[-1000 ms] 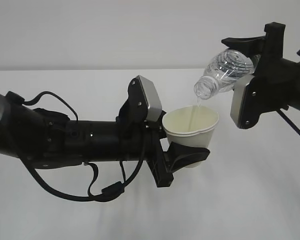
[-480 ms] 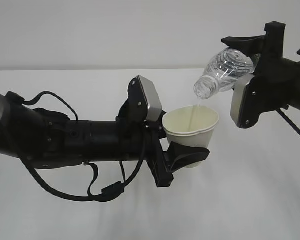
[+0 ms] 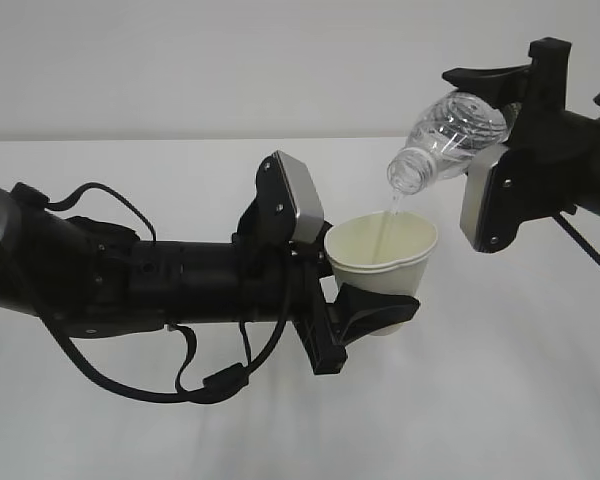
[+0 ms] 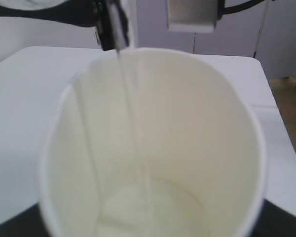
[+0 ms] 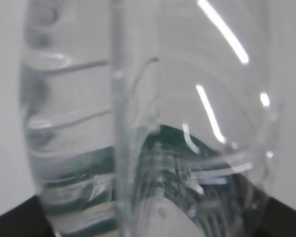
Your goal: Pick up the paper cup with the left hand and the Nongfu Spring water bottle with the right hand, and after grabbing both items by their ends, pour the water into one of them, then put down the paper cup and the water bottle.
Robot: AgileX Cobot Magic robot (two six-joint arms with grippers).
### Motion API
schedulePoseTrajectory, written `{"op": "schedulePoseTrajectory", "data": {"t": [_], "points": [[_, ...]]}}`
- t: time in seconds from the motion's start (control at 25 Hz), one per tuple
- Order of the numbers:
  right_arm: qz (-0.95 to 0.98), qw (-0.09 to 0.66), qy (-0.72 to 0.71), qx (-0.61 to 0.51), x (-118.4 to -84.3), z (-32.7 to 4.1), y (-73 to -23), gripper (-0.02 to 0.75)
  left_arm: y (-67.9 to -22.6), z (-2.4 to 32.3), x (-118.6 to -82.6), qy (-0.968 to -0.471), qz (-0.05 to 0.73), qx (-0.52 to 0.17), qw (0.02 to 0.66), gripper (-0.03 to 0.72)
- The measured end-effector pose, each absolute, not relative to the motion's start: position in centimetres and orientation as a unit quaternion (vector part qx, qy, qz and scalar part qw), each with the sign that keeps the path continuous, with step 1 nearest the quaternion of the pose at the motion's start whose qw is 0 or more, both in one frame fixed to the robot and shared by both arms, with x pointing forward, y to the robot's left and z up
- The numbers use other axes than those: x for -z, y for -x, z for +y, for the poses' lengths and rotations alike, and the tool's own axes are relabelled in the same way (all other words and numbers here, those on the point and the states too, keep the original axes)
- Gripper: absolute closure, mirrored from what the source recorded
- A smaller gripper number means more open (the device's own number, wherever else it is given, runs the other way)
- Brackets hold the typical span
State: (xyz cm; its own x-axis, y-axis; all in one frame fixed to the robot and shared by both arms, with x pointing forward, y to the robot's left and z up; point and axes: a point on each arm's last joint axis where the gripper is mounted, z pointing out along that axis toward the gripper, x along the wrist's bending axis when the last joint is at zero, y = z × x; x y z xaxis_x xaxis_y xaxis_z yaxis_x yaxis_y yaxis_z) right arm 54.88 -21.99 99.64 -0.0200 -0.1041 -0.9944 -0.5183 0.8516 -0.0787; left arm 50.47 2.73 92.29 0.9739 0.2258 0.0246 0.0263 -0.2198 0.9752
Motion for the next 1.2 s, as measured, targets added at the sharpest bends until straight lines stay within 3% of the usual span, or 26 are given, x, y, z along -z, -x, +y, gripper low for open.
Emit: {"op": "schedulePoseTrajectory", "data": {"t": [1.2], "points": [[0.688,0.671,0.227,-0.156,-100.00,-21.92,-55.03,0.254,-50.57,2.75,-92.33,-0.775,0.088,-0.082,0.621,0.258]]}}
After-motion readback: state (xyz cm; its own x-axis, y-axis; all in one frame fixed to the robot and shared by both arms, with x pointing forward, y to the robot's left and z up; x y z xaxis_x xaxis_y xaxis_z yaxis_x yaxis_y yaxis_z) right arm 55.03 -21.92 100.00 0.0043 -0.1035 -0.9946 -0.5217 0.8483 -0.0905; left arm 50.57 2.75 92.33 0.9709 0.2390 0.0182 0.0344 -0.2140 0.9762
